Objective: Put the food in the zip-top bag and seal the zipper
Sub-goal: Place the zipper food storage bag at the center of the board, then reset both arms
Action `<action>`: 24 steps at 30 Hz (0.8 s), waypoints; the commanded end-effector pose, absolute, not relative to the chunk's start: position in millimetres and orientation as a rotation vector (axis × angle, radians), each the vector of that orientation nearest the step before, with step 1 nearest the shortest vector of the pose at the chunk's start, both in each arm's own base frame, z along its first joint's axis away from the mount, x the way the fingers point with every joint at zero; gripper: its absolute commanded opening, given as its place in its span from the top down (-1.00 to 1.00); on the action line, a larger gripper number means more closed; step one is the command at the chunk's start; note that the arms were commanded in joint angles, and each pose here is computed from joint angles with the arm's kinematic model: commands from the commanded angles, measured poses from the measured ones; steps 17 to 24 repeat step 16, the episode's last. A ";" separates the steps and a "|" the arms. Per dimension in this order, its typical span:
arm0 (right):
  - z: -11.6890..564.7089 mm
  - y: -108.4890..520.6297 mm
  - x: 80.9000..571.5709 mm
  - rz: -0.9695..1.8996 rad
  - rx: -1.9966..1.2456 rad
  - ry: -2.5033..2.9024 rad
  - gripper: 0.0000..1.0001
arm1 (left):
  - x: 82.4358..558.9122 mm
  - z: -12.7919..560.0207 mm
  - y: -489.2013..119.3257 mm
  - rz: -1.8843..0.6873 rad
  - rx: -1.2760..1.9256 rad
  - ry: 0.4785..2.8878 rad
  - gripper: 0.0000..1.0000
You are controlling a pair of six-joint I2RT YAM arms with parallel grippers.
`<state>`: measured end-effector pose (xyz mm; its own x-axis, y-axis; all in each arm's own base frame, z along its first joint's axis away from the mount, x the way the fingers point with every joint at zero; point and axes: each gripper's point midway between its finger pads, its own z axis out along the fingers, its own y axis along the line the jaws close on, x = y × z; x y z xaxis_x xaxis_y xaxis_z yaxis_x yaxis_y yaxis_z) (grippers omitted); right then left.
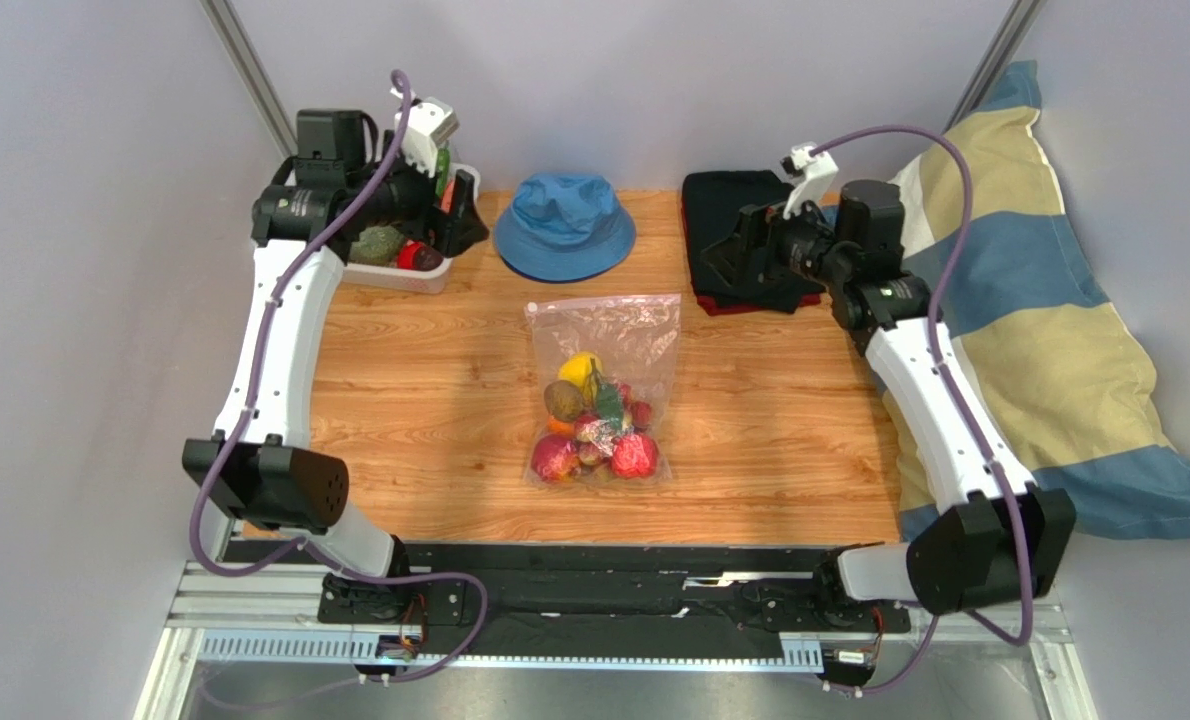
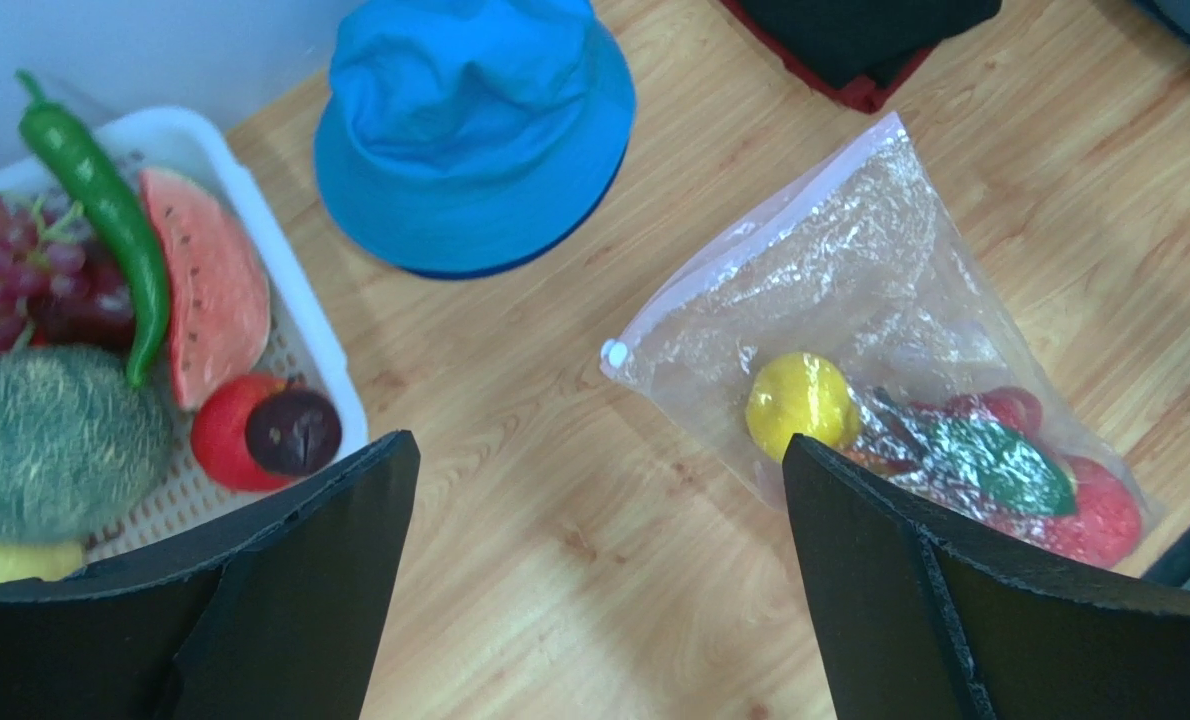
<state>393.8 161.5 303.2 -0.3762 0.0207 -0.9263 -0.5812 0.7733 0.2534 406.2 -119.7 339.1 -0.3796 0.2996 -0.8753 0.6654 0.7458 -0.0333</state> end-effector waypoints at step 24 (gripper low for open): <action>217.3 105.5 302.9 0.525 -0.294 2.087 -0.89 | 322.3 262.6 -73.9 -0.328 0.482 2.230 -0.98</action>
